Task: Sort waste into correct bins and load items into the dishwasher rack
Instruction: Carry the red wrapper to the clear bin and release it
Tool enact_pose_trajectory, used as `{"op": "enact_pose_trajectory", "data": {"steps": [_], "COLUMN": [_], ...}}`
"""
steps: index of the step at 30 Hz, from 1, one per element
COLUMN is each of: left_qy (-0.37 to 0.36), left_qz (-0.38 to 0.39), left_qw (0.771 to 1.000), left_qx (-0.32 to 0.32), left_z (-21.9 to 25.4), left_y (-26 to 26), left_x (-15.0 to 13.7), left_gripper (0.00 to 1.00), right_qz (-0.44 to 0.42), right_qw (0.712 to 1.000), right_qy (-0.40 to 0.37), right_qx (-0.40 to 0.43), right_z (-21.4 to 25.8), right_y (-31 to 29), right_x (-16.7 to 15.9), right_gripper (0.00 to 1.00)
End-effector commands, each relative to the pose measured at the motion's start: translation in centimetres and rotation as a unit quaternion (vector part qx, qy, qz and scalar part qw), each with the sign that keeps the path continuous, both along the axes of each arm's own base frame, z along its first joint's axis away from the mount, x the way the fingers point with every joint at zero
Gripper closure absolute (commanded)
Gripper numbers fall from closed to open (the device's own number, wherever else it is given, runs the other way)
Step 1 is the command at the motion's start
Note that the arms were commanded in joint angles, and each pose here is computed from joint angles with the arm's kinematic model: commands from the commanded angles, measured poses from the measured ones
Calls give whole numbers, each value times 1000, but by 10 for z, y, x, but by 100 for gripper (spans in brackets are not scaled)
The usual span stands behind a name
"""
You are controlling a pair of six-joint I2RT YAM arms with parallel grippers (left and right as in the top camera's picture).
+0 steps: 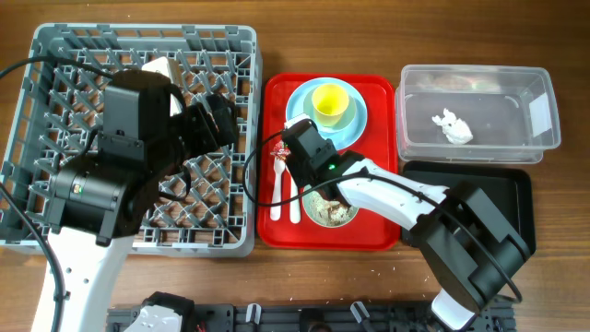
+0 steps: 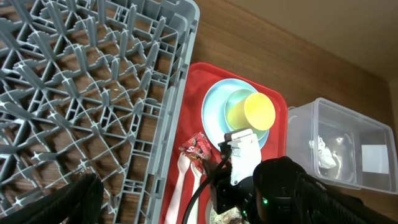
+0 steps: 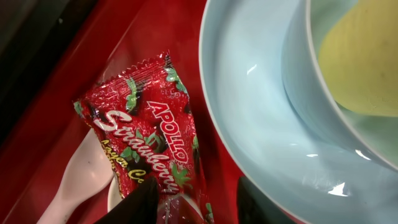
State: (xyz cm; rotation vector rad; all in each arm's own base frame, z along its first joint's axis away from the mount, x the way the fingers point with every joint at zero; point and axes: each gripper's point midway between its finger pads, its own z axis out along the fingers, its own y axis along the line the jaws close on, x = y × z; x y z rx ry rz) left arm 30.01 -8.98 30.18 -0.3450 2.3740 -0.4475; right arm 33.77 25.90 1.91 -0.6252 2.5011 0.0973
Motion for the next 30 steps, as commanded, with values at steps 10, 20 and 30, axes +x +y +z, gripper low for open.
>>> {"op": "enact_pose_trajectory", "data": {"steps": [10,20,30], "left_qy": [-6,-6,-6], "left_qz": [3,3,3], "left_qw": [1000,1000,1000], "left_qx": [1,1,1], "left_z": [3,3,3], "left_y": [3,3,3], "left_x": [0,0,0], "left_gripper": [0,0,0], "right_qz": [-99,-291,-203], "right_qw": [970,948,937], "right_qy": [-207,-87,-92], "right_qx": [80,99,268], "right_z": [184,99,200], "right_y": [-48,-255,-222], "right_x": [41,100,52], "right_gripper": [96,96,10]}}
